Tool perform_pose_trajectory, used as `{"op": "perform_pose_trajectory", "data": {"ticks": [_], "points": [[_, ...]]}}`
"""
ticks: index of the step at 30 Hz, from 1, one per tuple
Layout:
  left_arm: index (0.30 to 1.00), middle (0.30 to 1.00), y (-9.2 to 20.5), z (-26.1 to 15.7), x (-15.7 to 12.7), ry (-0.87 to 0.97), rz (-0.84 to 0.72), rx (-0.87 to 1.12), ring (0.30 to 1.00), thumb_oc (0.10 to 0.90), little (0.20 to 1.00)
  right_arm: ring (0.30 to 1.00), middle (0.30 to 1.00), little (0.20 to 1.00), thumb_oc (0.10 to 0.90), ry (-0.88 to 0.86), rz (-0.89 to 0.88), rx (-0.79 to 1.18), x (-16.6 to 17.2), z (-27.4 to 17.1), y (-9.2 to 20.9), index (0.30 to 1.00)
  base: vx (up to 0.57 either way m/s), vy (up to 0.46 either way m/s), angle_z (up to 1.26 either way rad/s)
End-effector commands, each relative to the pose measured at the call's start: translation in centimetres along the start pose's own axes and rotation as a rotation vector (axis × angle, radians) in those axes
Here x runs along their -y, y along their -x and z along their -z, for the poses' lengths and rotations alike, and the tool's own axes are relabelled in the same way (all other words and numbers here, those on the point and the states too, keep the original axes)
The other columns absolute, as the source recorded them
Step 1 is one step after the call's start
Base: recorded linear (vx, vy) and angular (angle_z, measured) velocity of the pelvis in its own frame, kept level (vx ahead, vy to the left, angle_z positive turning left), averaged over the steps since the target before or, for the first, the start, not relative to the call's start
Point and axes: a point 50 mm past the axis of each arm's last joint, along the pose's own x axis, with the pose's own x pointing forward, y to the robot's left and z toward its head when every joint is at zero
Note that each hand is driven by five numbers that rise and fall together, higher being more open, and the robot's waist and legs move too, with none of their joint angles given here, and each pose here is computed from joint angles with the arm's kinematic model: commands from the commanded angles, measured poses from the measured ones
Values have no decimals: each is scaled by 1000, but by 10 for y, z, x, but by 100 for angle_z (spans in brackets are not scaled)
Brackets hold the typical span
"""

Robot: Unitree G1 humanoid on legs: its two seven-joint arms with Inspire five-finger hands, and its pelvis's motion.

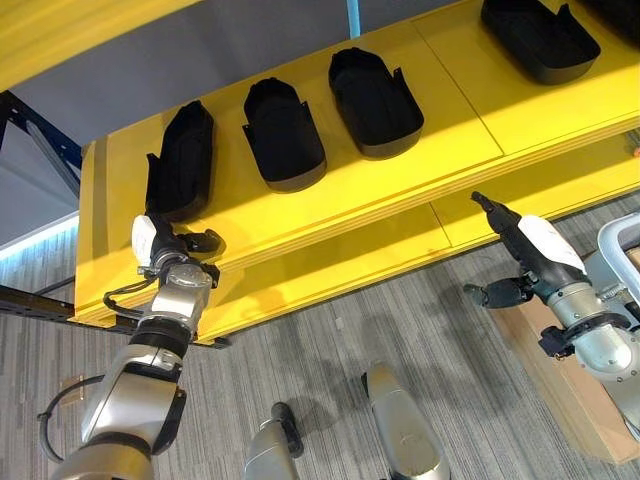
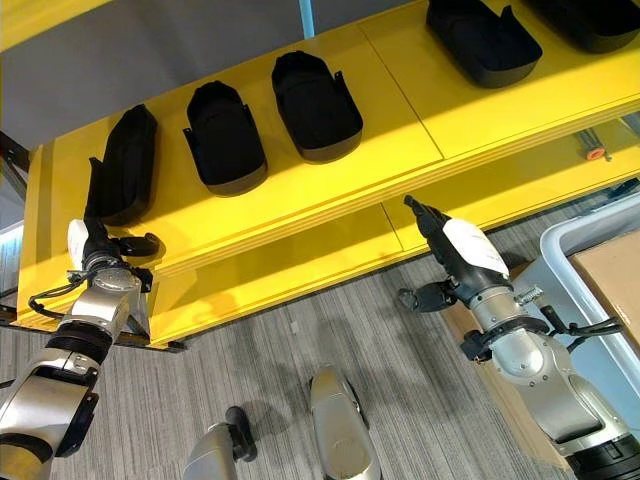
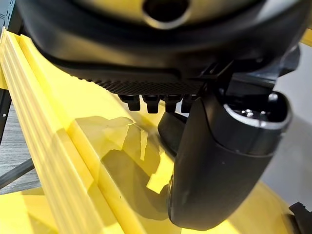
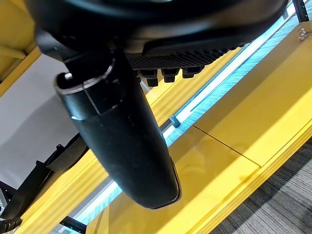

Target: Move parts from the plastic box to the shelf.

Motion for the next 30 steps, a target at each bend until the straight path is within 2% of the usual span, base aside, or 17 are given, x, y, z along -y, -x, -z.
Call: {"op": "perform_pose_trajectory", "data": {"ticks": [1, 8, 12, 20, 30], "points": [[1000, 1000, 4, 45, -8, -109, -50, -85, 1000, 900, 1000, 1000, 1000, 1000, 900, -8, 257, 201, 41, -36, -16, 1000, 0, 0, 0], [1000, 1000, 12, 51, 4, -105, -15, -87, 1000, 900, 1000, 1000, 1000, 1000, 900, -28, 266, 198, 41, -35, -15, 1000, 7, -14, 1], [1000, 1000, 17, 57, 5, 3, -45, -110, 1000, 900, 1000, 1000, 1000, 1000, 900, -49, 291, 213, 38, -36, -13, 1000, 0, 0, 0], [1000, 1000, 48, 58, -3, 167, -248, 65, 1000, 900, 1000, 1000, 1000, 1000, 900, -121, 416, 119, 27, -21, 1, 1000, -31, -46, 5], [1000, 1000, 76, 51, -13, 162, -182, 229, 1000, 900, 1000, 1000, 1000, 1000, 900, -185, 551, -6, 25, -2, 17, 1000, -20, -27, 10]]}}
